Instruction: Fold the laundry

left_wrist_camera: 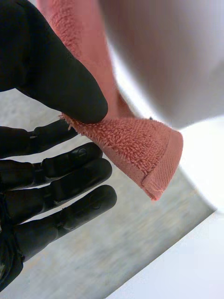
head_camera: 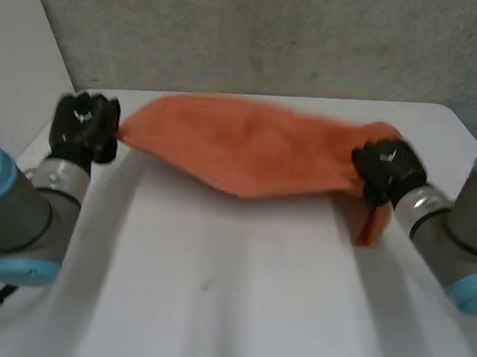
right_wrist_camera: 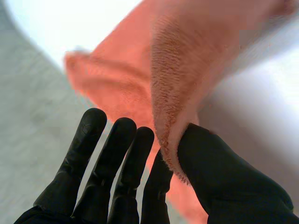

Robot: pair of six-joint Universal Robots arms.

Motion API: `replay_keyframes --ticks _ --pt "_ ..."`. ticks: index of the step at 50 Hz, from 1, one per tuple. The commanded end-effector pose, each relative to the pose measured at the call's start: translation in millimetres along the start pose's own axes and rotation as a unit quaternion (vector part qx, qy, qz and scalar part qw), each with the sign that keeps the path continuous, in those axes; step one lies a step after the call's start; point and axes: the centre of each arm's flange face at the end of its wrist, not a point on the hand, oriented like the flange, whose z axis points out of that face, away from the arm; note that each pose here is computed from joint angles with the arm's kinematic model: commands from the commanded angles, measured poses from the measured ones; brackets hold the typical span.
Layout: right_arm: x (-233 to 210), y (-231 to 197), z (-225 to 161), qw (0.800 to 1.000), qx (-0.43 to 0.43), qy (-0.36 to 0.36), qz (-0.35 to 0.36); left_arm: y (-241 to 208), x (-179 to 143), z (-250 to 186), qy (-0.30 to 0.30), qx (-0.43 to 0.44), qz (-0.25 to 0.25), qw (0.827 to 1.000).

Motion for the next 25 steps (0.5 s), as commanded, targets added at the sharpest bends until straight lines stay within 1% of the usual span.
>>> replay_keyframes --ticks 1,5,8,9,14,16,25 --pt "-16 46 8 0.997 -0.066 -0.02 0.022 25 7 -10 0.011 -0.04 0.0 0.999" --pt "-10 55 6 0.996 -0.083 -0.005 0.044 23 3 -9 0.005 -0.038 0.0 0.999" --pt "1 61 3 0.991 -0.096 0.02 0.091 21 2 -9 0.004 -0.036 0.0 0.999" --pt "5 62 2 0.987 -0.1 0.031 0.123 21 3 -9 0.004 -0.036 0.0 0.999" --pt "15 62 -5 0.974 -0.102 0.056 0.194 21 3 -10 0.005 -0.037 0.0 0.999" --pt "24 69 -9 0.964 -0.112 0.072 0.231 22 3 -10 0.005 -0.038 0.0 0.999" --pt "39 81 -9 0.954 -0.127 0.097 0.253 23 2 -10 0.004 -0.041 0.001 0.999"
